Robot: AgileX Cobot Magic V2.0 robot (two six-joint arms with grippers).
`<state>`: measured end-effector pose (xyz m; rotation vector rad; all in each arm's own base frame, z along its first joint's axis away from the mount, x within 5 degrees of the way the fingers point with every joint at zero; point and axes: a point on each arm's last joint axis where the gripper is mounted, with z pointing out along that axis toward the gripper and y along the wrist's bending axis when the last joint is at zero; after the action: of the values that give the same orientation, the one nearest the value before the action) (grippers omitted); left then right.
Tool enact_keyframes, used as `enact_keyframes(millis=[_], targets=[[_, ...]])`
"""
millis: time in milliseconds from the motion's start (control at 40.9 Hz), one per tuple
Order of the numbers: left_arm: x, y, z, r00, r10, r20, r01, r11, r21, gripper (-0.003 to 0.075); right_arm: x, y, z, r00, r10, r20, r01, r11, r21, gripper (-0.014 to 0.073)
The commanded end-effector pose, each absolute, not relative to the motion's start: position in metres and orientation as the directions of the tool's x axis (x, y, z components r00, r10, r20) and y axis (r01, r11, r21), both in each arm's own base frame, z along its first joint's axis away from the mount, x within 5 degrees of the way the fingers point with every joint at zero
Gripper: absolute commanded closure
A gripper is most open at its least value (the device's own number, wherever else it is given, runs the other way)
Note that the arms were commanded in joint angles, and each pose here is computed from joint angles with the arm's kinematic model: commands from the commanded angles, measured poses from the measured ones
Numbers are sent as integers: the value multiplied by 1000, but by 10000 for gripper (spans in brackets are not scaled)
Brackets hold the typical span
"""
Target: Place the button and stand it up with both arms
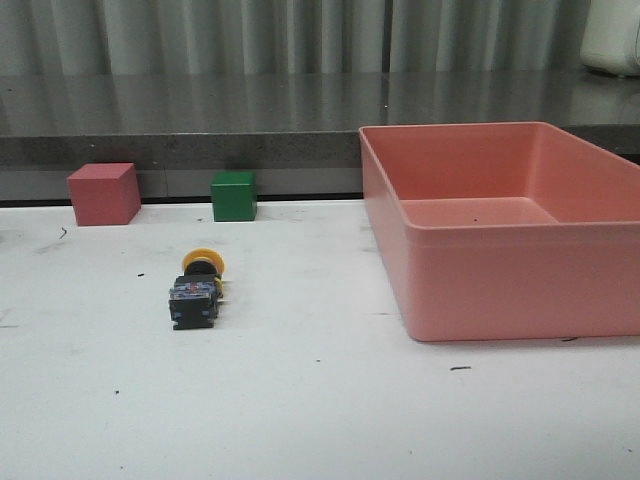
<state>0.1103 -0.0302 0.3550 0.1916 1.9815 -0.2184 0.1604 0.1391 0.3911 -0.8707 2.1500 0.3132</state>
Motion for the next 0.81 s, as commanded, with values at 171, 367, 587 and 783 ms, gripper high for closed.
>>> enact_keyframes(millis=[171,367,587,783], targets=[[113,-32,371,-321,4,-947,245,966,-79,209,118,101,397,-329,-384,-863,-670,739,-73,99],[113,-32,371,-321,4,-947,245,966,-79,209,90,76,384,-269,-333,-904,-666,742,-75,99],[113,-32,371,-321,4,-947,245,966,-79,209,67,56,369,-222,-293,-930,-663,745,-76,99],[113,-32,371,-321,4,-947,245,966,-79,209,56,46,357,-191,-267,-945,-661,747,-77,99]])
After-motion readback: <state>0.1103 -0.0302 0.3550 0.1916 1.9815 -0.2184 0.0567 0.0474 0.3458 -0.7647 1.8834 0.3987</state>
